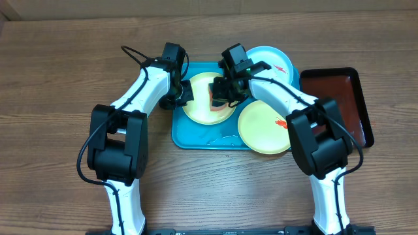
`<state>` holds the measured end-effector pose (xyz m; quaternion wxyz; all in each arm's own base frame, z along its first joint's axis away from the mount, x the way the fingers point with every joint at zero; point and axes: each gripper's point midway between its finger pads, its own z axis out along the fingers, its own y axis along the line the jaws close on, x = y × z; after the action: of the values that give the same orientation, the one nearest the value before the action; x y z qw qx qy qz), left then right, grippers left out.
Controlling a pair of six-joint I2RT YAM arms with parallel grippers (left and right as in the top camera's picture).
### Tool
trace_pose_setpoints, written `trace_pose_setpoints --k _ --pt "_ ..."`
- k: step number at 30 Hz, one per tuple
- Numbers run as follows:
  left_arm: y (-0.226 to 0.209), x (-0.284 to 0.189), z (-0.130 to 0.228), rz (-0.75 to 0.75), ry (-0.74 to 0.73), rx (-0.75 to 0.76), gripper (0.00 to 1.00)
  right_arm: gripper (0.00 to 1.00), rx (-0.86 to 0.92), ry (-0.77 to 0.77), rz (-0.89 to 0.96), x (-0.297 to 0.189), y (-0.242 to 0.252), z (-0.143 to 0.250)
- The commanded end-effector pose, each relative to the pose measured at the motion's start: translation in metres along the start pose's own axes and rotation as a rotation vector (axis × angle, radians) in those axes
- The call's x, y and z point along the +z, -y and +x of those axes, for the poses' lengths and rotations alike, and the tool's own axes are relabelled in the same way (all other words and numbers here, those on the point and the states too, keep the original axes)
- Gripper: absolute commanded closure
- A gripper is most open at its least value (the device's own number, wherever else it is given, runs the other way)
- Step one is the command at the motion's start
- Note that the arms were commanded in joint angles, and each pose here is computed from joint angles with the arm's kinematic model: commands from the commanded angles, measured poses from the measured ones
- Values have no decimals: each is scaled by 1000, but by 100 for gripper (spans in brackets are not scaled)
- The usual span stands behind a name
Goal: Clean dirty plates on tray and stack at the side
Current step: 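Scrub the left yellow plate surface with the sponge in the right gripper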
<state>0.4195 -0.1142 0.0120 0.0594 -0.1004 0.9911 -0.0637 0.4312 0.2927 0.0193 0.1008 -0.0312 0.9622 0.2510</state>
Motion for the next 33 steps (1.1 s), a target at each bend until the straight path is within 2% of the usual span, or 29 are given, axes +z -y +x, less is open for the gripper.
trace_pose_setpoints --k 1,7,12,19,22,27,33 --pt "-4 8 6 -12 -22 13 96 96 -9 -4 -35 10 -19 6" --pt "-3 8 6 -12 -22 16 96 96 50 84 151 4 23 -12" --pt "-3 8 6 -12 -22 16 96 96 94 90 341 -18 63 -16" --pt "-3 8 6 -13 -22 17 96 96 95 49 450 -39 72 -10" --pt "-3 8 6 -13 -22 16 96 96 128 2 447 -38 71 2" --pt "-3 8 6 -12 -21 16 96 96 129 -104 304 -26 39 25" --pt "-3 8 6 -12 -22 16 96 96 75 -129 169 -11 -5 35"
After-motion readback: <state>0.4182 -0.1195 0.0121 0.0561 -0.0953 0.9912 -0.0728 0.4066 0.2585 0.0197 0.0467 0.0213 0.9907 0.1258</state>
